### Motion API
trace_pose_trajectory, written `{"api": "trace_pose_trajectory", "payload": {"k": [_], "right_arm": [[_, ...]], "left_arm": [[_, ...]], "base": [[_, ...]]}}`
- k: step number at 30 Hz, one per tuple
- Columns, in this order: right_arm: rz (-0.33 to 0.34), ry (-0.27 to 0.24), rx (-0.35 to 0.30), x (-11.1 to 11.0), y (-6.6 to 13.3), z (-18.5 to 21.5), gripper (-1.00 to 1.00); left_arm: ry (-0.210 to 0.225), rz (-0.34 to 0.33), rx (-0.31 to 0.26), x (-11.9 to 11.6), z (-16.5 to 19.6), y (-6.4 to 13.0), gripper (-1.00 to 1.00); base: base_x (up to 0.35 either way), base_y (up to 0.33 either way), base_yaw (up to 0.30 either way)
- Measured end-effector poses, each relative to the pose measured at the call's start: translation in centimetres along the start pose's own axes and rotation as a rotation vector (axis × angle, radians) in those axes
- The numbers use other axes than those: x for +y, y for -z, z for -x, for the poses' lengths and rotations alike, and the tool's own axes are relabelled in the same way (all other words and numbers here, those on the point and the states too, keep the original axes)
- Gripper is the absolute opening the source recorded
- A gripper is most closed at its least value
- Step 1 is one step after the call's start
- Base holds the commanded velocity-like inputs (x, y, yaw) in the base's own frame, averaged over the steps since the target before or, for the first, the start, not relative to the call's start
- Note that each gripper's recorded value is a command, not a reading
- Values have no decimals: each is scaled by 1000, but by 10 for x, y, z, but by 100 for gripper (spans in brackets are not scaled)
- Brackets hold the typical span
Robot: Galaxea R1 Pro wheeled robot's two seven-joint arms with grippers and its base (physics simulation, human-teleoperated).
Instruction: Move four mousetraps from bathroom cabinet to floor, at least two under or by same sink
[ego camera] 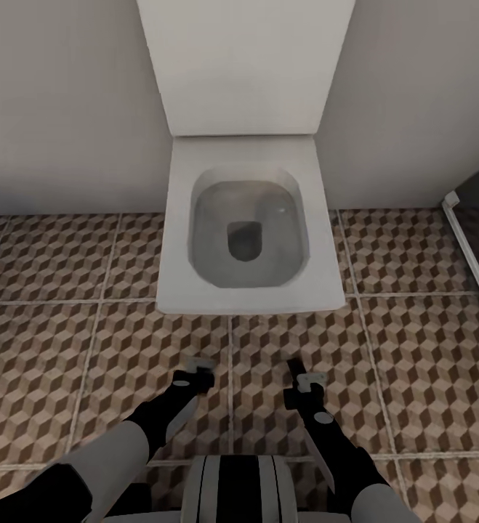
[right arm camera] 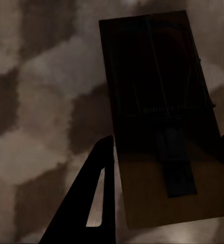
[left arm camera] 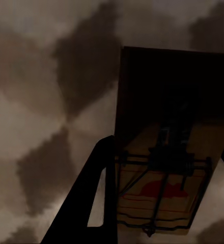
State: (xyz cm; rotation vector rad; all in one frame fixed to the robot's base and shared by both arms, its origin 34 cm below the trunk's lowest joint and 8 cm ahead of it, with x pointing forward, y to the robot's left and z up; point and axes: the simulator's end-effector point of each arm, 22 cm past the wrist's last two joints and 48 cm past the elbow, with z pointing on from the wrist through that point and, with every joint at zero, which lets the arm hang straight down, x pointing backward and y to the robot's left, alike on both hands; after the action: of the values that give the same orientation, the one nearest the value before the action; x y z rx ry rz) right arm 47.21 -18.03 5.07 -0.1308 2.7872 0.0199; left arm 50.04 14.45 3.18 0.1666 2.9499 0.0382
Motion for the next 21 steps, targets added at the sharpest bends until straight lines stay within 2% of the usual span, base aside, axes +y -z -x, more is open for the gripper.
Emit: {"api": "trace_pose_trajectory", "payload": {"k": [15, 16, 21], "right_arm": [[0, 1, 0, 0, 0, 0, -100], [0, 1, 0, 0, 0, 0, 100], [1, -1, 0, 0, 0, 0, 100]], "left_arm": [[2, -1, -2, 0, 1, 0, -100], [2, -1, -2, 0, 1, 0, -100], [2, -1, -2, 0, 1, 0, -100]], "base": [[0, -11, 0], [0, 0, 0], [0, 0, 0]]}}
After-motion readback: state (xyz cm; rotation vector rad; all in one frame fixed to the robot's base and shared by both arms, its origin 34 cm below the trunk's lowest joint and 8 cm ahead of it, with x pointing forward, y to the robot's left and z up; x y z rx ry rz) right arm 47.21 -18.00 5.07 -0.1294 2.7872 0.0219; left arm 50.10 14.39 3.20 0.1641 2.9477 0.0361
